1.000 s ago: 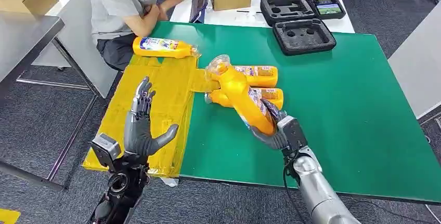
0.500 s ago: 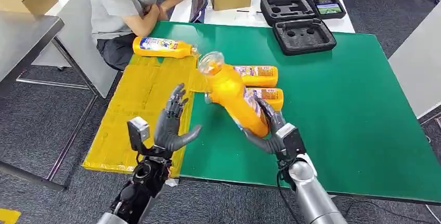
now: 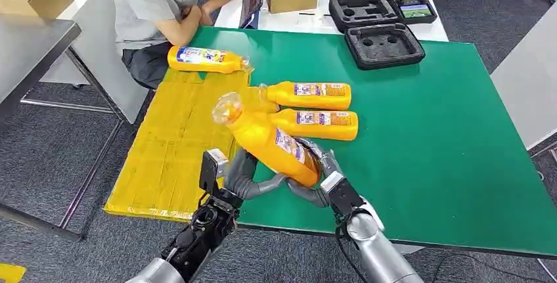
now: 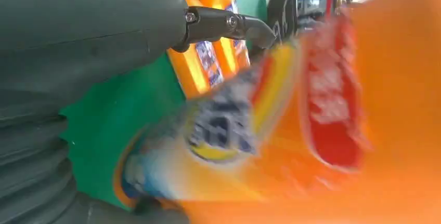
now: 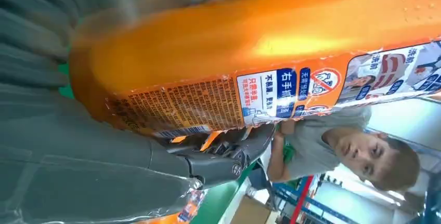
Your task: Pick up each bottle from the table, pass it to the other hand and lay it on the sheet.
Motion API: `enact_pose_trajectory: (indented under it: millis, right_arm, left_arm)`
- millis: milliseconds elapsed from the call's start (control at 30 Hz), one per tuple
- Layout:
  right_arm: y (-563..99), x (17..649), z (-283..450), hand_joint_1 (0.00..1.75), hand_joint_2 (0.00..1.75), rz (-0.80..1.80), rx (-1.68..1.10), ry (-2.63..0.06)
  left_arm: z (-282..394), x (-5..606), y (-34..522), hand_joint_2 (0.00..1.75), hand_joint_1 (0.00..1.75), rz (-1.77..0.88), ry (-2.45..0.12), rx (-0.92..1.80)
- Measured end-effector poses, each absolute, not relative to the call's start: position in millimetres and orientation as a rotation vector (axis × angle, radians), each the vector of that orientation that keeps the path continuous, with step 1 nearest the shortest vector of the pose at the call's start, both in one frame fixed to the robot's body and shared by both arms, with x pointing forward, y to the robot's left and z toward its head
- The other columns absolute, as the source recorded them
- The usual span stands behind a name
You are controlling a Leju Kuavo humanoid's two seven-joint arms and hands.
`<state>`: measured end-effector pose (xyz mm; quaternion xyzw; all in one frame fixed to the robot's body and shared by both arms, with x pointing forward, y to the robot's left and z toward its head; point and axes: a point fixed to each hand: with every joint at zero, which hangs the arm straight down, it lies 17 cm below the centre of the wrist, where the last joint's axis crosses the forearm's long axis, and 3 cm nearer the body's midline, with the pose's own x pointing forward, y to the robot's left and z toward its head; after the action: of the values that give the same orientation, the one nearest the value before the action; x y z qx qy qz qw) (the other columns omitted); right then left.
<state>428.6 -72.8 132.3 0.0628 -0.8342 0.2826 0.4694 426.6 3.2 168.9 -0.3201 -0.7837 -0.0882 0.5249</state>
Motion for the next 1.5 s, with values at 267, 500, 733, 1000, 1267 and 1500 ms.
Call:
enact_pose_trajectory:
  millis: [267, 500, 733, 1000, 1267, 1500]
  right_arm:
    - [-71, 431, 120, 1.75, 1.75, 0.722, 0.135, -2.016]
    - [-74, 431, 110, 1.75, 1.75, 0.726, 0.118, -1.995]
    - [-76, 431, 104, 1.75, 1.75, 0.726, 0.115, -1.978]
    - [-76, 430, 101, 1.75, 1.75, 0.725, 0.116, -1.969]
    - [-68, 427, 100, 1.75, 1.75, 0.742, 0.140, -1.966]
    - [-63, 426, 98, 1.24, 1.75, 0.738, 0.157, -1.957]
  left_arm:
    - [171, 426, -2, 1.75, 0.00, -0.215, -1.871, -0.784]
    - [174, 428, -1, 1.75, 0.00, -0.210, -1.879, -0.774]
    - [178, 430, 2, 1.75, 0.00, -0.188, -1.889, -0.777]
    - [181, 428, 0, 1.75, 1.75, -0.187, -1.883, -0.816]
    - [189, 421, 0, 1.75, 1.75, -0.182, -1.886, -0.876]
    - [189, 420, 2, 1.75, 1.75, -0.177, -1.893, -0.872]
